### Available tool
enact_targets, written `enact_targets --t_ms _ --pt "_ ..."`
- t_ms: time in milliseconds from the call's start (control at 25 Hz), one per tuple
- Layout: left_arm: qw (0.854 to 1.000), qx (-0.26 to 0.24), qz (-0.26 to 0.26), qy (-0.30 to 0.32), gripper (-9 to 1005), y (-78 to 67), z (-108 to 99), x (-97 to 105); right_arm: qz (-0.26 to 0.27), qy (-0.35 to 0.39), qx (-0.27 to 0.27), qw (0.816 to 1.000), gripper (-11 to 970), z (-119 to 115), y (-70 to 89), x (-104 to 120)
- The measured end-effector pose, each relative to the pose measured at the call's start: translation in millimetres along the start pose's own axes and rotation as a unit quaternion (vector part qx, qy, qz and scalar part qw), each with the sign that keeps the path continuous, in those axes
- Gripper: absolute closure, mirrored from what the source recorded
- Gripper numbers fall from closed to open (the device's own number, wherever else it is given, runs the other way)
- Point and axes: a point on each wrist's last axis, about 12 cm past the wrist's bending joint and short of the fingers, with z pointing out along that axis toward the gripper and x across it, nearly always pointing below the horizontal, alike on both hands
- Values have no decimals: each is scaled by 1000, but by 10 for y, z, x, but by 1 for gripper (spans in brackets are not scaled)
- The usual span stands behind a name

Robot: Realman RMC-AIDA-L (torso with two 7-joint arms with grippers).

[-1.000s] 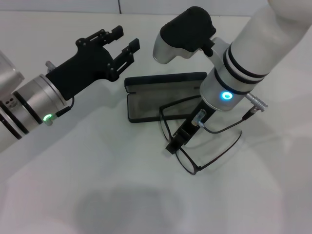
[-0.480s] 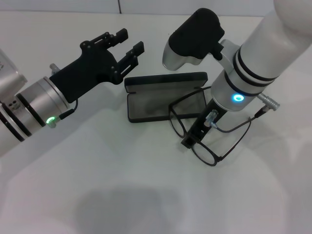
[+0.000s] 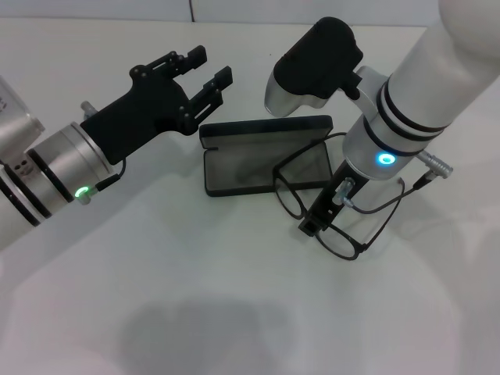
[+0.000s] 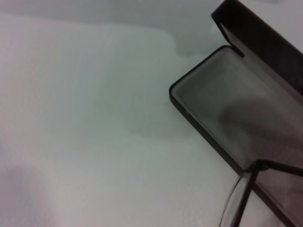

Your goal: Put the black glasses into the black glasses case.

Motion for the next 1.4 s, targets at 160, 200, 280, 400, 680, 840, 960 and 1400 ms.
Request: enact_targets --t_ms 160,200,280,400,680,840,960,1400 --pt "1000 1 1 -1 510 1 8 -5 -2 3 7 1000 515 2 -16 9" --pt "1000 1 2 -1 510 1 11 -6 -3 3 9 1000 531 3 -20 12" --pt "1000 1 2 -1 510 2 14 -8 -3 4 10 1000 564 4 -23 12" --pt "1000 2 2 -1 510 3 18 -11 -2 4 11 1000 614 10 -32 13" --pt "1000 5 3 0 511 -7 21 -7 -2 5 11 1000 668 21 -42 28" --pt "1000 11 0 -1 511 -35 37 -1 0 9 10 1000 673 31 -49 47" --pt "1000 11 -1 -1 511 -40 40 0 1 13 9 1000 677 39 -49 63" --pt "1000 13 -7 -4 511 -67 47 9 4 15 5 1000 807 22 -68 103"
